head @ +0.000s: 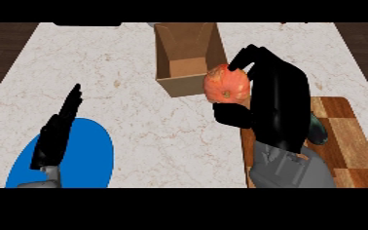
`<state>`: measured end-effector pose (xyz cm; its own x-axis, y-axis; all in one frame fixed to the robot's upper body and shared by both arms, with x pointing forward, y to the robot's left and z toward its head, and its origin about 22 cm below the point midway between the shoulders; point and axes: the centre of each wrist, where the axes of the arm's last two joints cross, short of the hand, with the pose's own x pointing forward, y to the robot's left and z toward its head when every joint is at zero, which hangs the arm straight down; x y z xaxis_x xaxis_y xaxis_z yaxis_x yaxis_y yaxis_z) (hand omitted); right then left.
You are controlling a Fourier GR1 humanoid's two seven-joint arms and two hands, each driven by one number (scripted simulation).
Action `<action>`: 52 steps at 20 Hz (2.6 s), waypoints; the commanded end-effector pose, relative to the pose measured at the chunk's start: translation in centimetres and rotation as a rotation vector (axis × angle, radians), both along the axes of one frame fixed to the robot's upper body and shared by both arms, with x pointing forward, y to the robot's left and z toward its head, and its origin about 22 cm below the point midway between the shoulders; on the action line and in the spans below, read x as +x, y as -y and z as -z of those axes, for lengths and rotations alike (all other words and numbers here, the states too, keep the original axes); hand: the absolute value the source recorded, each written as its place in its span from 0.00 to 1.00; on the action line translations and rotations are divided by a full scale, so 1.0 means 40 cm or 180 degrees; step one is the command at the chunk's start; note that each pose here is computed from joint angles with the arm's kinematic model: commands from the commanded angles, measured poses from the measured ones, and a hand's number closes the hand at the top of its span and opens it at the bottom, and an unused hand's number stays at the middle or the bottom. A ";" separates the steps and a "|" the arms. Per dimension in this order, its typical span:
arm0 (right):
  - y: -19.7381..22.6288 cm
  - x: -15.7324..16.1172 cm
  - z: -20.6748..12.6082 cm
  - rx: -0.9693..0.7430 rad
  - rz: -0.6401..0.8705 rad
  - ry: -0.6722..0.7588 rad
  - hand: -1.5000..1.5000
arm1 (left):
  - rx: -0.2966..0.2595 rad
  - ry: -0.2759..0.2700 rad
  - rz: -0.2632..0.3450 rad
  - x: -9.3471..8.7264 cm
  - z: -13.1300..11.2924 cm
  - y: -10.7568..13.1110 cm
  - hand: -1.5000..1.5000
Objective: Pick the squash from the cutting board and place it in the cardboard box
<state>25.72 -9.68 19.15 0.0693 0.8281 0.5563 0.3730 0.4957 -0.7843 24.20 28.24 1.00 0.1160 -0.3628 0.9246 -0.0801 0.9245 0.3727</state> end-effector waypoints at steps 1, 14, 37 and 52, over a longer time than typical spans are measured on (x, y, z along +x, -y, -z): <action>-0.048 0.089 -0.064 0.0115 -0.0011 -0.0017 1.00 | 0.0016 -0.0007 0.0016 0.008 0.000 0.016 0.50; -0.135 0.356 0.003 0.0150 0.0071 -0.0582 1.00 | -0.0008 0.0050 0.0034 -0.001 0.002 -0.006 0.50; -0.029 0.467 0.170 0.1464 0.0652 0.0386 0.00 | -0.0035 0.0034 0.0084 0.023 0.004 0.023 0.50; 0.288 0.329 0.214 0.2224 0.1145 0.1148 0.00 | 0.0000 -0.0089 -0.0157 -0.066 0.029 -0.040 0.50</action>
<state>41.70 -18.17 11.77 -0.0024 0.2771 0.9608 0.7312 0.6559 -0.1874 23.13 29.06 0.39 0.1378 -0.3560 0.9243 -0.1089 0.9221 0.3714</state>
